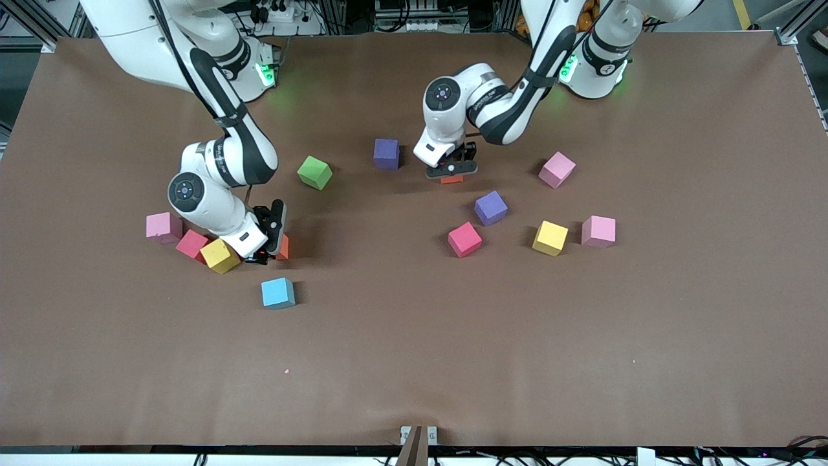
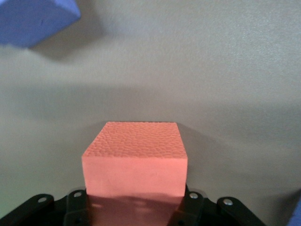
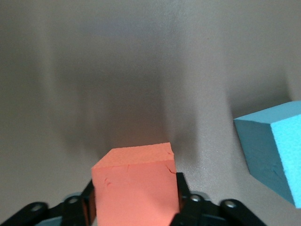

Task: Form number 2 with 11 blocks
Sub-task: 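Grasp another orange cube with the left gripper while the right gripper lifts its orange, then place the orange cube beside the blue cube with the right gripper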

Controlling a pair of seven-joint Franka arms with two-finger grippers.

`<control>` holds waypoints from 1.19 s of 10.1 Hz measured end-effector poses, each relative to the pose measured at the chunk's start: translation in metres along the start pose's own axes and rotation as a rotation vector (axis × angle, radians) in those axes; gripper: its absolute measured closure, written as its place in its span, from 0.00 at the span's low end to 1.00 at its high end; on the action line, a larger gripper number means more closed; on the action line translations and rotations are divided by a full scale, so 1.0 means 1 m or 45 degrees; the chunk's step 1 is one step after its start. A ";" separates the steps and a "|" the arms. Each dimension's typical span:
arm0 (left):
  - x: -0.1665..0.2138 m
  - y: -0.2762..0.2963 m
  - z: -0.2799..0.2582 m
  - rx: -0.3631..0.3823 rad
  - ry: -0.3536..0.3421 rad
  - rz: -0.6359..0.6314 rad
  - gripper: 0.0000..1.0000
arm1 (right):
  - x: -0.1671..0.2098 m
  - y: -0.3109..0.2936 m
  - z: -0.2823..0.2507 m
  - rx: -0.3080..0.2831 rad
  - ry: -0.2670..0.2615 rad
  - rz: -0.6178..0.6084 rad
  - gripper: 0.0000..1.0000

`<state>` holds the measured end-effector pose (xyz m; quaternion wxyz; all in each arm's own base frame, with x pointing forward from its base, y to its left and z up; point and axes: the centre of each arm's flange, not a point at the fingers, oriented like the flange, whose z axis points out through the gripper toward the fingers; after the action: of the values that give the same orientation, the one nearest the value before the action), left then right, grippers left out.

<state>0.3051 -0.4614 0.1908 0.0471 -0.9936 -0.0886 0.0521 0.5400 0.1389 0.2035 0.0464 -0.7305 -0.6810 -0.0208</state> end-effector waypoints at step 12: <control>0.045 0.019 -0.055 -0.113 -0.211 -1.338 0.41 | 0.187 -0.156 -0.038 0.173 -0.089 0.017 0.42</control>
<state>0.3588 -0.4763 0.2390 0.0176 -0.8089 -0.5798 0.0961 0.3995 0.3314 0.2647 0.0721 -0.7306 -0.6771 0.0511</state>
